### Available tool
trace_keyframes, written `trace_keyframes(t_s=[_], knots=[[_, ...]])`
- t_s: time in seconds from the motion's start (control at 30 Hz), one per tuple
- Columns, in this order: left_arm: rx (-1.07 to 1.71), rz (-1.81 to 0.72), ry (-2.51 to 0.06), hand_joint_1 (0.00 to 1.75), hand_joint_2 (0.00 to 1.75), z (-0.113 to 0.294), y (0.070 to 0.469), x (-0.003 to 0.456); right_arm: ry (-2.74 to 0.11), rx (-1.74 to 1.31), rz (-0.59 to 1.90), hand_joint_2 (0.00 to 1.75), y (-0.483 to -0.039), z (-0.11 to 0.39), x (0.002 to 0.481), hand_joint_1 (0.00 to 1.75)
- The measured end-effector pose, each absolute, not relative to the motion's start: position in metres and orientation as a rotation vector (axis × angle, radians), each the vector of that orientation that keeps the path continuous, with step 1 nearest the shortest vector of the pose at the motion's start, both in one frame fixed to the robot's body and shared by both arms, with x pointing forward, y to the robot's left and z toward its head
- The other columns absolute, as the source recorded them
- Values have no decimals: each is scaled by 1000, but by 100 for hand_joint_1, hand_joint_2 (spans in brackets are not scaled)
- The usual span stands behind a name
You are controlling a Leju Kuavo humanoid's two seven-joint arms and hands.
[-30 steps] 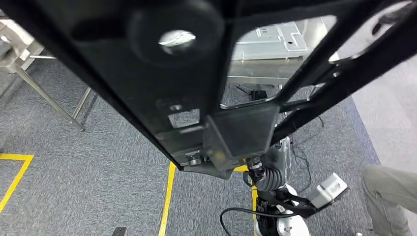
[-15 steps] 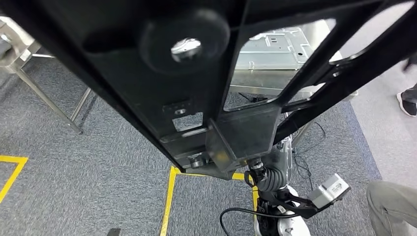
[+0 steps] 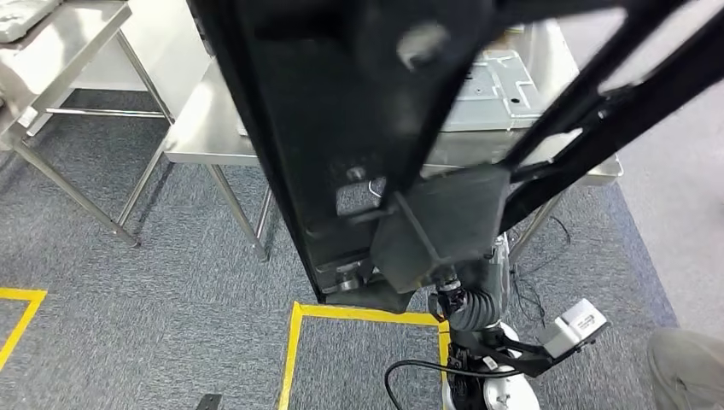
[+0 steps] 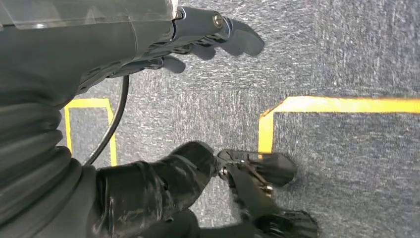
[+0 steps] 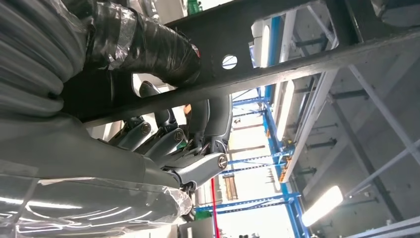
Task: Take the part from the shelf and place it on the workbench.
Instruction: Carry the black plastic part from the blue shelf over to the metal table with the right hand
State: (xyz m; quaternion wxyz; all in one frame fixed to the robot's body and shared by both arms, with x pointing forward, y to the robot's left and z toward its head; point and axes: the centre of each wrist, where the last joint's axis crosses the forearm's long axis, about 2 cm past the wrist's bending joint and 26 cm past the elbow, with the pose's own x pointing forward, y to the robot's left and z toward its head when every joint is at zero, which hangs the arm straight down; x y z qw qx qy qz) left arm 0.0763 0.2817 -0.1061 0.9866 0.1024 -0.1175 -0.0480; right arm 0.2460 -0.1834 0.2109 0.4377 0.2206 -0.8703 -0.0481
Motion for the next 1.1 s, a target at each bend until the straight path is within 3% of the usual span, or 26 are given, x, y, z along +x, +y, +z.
trace_keyframes(t_s=[1.1], knots=[[220, -106, -236, 0, 175, -107, 283, 74, -2136, 515, -156, 175, -185, 203, 243, 175]])
